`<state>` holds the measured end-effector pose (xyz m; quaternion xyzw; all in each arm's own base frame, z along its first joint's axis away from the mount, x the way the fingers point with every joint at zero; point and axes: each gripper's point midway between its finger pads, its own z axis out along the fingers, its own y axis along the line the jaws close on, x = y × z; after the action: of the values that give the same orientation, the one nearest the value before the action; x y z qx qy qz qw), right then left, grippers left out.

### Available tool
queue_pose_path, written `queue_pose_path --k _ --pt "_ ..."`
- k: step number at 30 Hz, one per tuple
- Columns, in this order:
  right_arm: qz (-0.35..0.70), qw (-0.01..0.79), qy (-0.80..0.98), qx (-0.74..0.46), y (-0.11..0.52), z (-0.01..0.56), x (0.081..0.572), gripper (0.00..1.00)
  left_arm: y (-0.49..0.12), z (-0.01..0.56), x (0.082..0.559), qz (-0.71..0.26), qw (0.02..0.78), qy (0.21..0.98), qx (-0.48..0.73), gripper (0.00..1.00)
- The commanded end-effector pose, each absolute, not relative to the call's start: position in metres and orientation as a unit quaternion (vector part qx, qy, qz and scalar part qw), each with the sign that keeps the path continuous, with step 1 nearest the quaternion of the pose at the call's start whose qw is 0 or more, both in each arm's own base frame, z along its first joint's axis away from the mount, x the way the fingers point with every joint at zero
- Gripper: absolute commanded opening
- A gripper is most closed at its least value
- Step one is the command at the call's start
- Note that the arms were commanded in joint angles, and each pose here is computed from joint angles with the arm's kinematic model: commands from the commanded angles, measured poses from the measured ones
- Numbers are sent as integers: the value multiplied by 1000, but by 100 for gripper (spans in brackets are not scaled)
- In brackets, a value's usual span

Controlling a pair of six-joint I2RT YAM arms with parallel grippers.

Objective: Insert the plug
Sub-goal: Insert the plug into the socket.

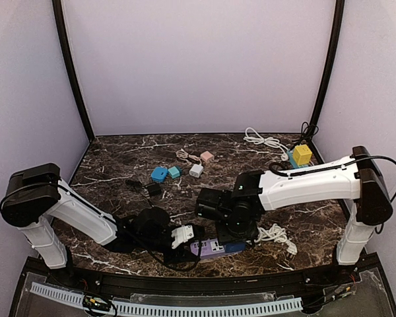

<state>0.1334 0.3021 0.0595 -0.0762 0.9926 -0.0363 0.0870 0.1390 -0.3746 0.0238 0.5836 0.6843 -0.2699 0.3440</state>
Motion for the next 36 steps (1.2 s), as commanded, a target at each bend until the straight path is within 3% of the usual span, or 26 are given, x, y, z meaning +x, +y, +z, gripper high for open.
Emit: queue_pose_path --k 1,7,8,10,11,13,15,26,27,28,29,30,31,33,36 --pt "-225 -80 962 -134 235 -34 66 0 -363 19 141 -249 345 695 580 1" --pt "-210 -67 967 -128 239 -26 70 0 -362 20 142 -246 346 694 581 1" --pt "-201 -60 970 -125 242 -20 73 4 -362 20 141 -246 346 694 581 1" --pt "-179 -42 975 -122 250 -6 80 31 -361 19 140 -247 343 695 582 1" --pt "-164 -30 979 -120 258 2 86 56 -361 19 140 -248 343 695 581 1" --pt "-136 -5 984 -119 273 18 96 94 -361 19 139 -250 342 695 581 1" --pt "-110 22 987 -115 289 36 107 99 -361 20 140 -248 343 693 583 1" --pt "15 129 985 -112 319 139 134 99 -356 19 136 -248 340 691 588 1" --pt "29 138 983 -119 321 148 135 99 -356 19 136 -247 340 690 589 5" --pt "45 150 980 -126 323 159 137 99 -357 21 136 -247 342 688 590 18" --pt "60 165 976 -130 323 170 139 99 -357 22 136 -247 342 687 591 39" --pt "72 181 972 -132 322 181 143 99 -359 27 137 -246 349 681 596 50" --pt "83 201 967 -131 320 192 147 99 -359 28 137 -245 349 677 600 68" --pt "101 232 960 -123 311 210 155 99 -363 39 139 -242 360 664 610 87" --pt "122 271 948 -111 295 228 172 99 -373 66 144 -232 379 638 629 99"
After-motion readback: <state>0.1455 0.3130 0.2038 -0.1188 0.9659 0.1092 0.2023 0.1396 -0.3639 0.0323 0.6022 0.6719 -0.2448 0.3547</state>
